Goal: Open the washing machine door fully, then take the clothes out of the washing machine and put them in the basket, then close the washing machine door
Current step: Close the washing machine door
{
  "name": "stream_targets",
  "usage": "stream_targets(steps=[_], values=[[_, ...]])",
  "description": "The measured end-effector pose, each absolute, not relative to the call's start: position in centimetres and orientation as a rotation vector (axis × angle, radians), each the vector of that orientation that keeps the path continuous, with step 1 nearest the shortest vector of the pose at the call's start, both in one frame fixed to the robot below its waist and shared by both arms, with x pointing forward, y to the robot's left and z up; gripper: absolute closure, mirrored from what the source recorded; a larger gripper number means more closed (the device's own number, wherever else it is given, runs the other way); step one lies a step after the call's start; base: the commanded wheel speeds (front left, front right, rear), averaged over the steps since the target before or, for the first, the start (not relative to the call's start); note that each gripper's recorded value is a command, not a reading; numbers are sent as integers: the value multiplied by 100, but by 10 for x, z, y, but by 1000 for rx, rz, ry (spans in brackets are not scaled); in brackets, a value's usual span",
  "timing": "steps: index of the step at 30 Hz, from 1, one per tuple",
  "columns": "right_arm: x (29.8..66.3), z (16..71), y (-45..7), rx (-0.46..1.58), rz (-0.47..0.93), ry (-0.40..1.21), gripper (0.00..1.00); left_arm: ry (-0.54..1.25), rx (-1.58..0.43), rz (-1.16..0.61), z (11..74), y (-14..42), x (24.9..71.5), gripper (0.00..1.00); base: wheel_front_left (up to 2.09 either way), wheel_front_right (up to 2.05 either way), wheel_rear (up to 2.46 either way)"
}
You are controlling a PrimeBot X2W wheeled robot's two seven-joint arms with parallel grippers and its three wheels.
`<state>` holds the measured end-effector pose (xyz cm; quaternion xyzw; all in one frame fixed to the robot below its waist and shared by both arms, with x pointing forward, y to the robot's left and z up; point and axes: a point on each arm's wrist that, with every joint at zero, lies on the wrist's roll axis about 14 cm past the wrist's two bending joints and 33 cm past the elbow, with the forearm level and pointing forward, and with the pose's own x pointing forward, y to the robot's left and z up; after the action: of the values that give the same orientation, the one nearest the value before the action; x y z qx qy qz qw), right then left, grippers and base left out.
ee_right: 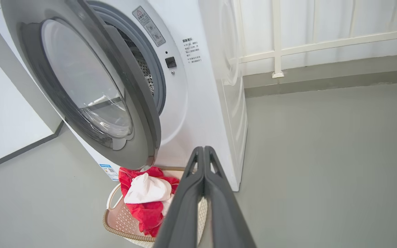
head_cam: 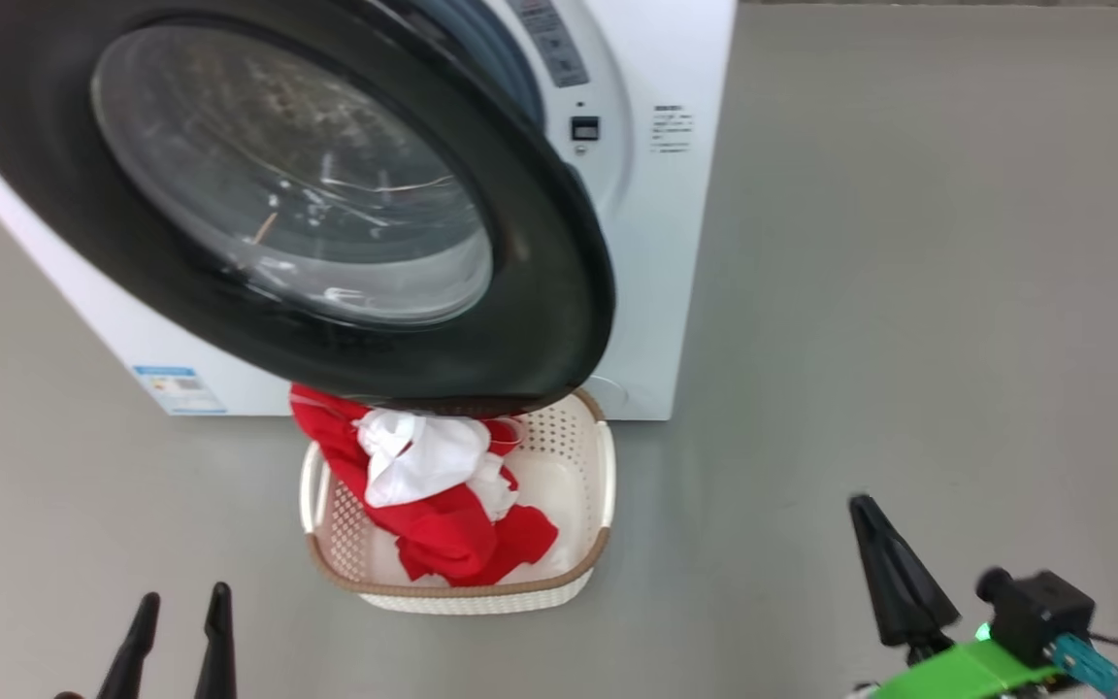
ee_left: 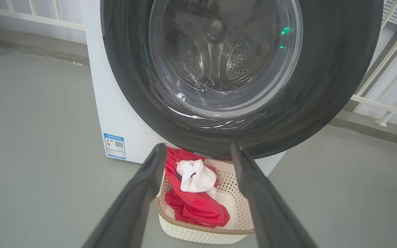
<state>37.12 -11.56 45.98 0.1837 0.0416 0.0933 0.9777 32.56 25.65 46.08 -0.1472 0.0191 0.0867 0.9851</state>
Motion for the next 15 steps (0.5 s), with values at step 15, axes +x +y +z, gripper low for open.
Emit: stream_targets(steps=[15], values=[[420, 513, -12, 373, 504, -30, 100, -3, -325, 270, 469, 272, 298, 0, 0, 0, 0]])
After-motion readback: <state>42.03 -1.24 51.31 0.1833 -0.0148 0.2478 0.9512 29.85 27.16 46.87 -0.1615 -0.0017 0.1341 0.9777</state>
